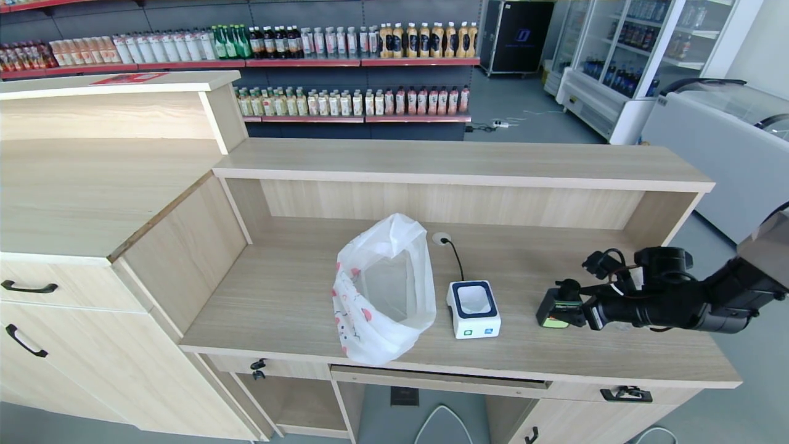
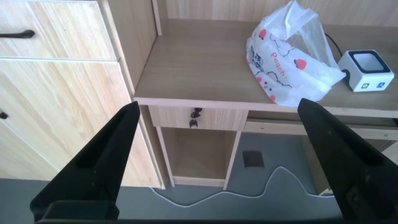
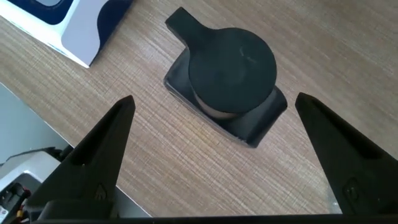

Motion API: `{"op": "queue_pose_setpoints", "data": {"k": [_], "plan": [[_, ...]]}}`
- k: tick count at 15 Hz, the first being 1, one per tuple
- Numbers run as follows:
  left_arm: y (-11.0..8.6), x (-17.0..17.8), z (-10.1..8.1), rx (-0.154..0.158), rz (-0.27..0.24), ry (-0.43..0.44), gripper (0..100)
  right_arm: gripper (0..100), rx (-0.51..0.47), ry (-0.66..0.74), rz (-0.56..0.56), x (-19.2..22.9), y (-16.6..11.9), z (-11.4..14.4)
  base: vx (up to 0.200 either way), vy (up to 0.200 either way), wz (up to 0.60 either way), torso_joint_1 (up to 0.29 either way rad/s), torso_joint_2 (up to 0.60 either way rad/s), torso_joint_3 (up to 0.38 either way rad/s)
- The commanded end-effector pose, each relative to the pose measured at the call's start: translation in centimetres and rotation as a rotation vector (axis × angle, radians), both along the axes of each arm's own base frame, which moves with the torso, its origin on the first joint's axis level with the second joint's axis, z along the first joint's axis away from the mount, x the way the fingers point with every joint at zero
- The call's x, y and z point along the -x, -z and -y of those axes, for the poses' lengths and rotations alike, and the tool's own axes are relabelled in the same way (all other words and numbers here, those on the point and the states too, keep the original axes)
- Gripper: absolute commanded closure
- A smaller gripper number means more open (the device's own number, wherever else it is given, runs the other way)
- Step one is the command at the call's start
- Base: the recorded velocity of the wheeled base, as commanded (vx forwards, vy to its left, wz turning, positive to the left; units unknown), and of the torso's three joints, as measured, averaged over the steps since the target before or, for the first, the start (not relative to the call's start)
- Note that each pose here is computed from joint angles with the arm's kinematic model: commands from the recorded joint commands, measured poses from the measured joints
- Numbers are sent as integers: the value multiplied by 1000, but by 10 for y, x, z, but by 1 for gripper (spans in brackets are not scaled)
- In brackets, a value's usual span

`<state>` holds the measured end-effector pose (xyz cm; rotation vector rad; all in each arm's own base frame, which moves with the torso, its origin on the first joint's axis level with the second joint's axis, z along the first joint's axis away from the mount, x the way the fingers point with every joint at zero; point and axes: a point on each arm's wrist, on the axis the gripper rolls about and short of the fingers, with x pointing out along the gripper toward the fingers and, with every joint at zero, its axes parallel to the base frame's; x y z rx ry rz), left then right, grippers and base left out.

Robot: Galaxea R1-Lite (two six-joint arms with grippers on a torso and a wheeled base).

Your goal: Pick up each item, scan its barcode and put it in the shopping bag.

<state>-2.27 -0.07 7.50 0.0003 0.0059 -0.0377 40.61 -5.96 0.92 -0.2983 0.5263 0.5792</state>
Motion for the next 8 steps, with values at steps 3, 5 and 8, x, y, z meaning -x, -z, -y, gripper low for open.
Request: {"op": "queue_pose_setpoints", "data": {"k": [3,5,8], "plan": [[0,0,0,0,0,1,0,0,-10,-33,-23,-2,13,-2,0,0,0,0,0,0],[0,0,0,0,0,1,0,0,-15,-57,-29,-3,19,-9,0,0,0,0,0,0],[0,0,0,-1,0,1,0,0,-26,-89,-21,-7,21,-16,0,0,0,0,0,0]]}}
